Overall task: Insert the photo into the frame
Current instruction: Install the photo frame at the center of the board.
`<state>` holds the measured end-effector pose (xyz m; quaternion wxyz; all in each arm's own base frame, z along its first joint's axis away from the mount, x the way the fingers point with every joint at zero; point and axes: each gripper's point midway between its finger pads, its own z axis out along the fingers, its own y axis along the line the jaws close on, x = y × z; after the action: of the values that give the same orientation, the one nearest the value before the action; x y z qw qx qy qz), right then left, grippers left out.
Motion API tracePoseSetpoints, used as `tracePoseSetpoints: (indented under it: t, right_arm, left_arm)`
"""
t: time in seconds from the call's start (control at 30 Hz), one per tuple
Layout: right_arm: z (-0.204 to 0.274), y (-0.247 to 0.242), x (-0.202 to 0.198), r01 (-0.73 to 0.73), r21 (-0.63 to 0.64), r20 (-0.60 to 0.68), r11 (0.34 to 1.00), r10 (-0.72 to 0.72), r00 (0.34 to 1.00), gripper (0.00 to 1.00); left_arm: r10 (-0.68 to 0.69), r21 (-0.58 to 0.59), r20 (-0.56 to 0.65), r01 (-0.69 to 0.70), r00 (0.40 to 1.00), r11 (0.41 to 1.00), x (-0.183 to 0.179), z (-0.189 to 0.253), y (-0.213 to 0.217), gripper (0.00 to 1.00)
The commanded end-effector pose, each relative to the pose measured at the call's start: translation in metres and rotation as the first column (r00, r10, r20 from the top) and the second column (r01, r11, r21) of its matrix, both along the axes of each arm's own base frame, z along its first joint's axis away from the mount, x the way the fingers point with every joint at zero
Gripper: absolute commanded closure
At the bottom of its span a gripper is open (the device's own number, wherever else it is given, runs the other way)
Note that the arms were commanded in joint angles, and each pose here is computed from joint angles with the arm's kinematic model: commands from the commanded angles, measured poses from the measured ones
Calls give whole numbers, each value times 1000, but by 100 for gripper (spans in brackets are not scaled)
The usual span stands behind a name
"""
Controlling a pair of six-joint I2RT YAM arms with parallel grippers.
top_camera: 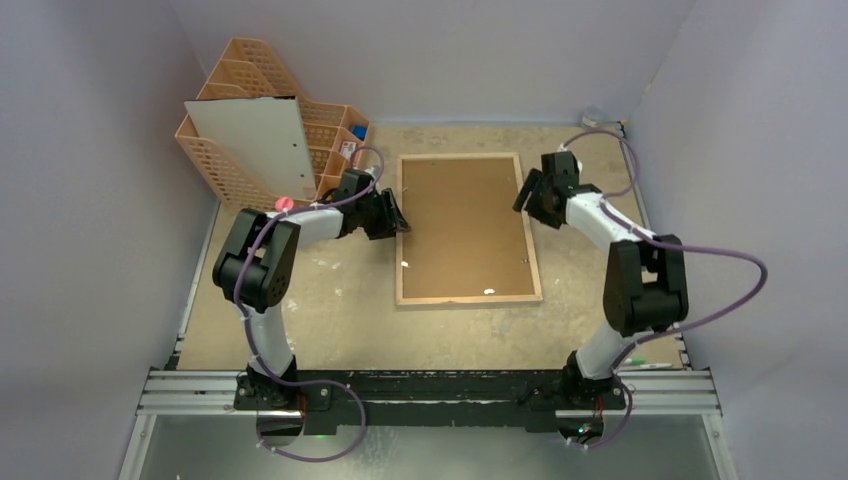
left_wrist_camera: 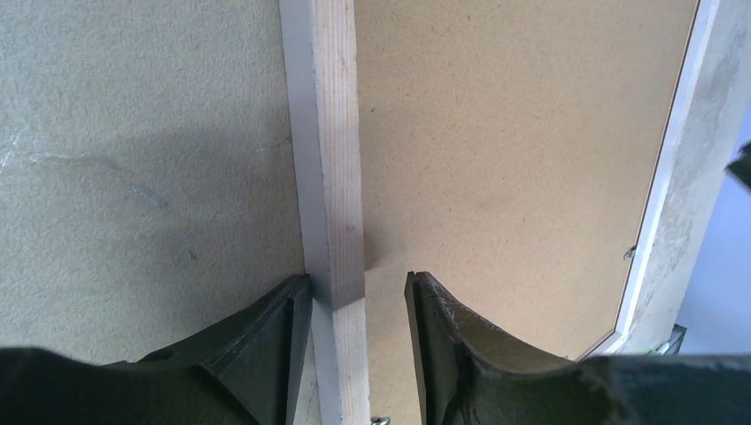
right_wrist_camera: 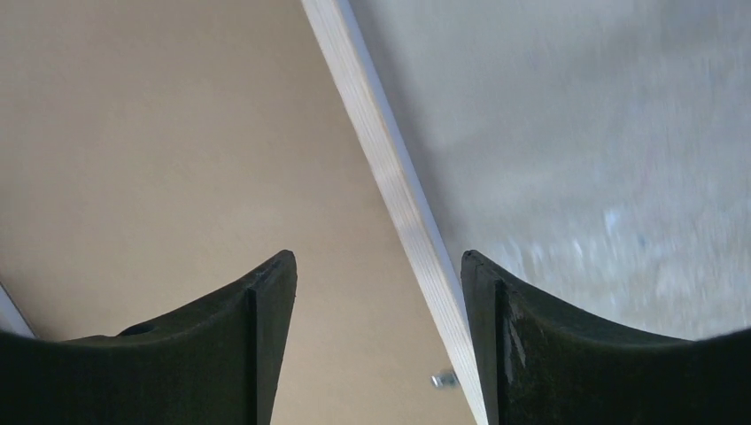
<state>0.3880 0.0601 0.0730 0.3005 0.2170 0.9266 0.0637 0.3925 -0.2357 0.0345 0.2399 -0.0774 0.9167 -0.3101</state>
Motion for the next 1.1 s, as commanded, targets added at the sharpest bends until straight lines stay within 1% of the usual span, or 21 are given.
tracePoseSetpoints:
  t: [0.0,0.13,0.3,0.4,0.53,0.77,0.87,0.9,0.97,1.07]
  right_arm:
    - [16,1,61,-46,-64,92,997,52,994,29]
    - [10,7,99,-77,-74,94,994,84,992,29]
    - [-7,19,126,-128,-54,89,990,133,987,28]
    - [-18,24,133,-137,-32,80,990,139,987,29]
    - [-26,21,141,-114,-45,81,992,117,990,32]
    - [-42,3,154,-80,-161,54,984,89,995,38]
    - [-49,2,154,-77,-174,33,982,84,996,39]
    - [-52,3,152,-81,-168,16,983,84,996,40]
    - [-56,6,150,-92,-151,-3,984,93,996,47]
    - [-57,10,146,-103,-132,-14,986,102,995,54]
  left_arm:
    - [-33,-11,29,33,999,999,3,16,-12,53]
    - [-32,6,33,32,999,999,4,18,-10,53]
    - [-33,17,32,32,999,999,3,18,-8,53]
    - [-32,22,25,31,999,999,1,17,-6,53]
    - [-29,22,21,29,999,999,-1,16,-6,53]
    - [-34,16,8,34,999,999,-3,14,-7,54]
    - [-38,16,7,38,999,999,-3,14,-7,54]
    - [-39,17,8,39,999,999,-3,14,-7,54]
    - [-41,16,5,41,999,999,-3,13,-8,55]
    - [-42,13,6,42,999,999,-3,14,-8,55]
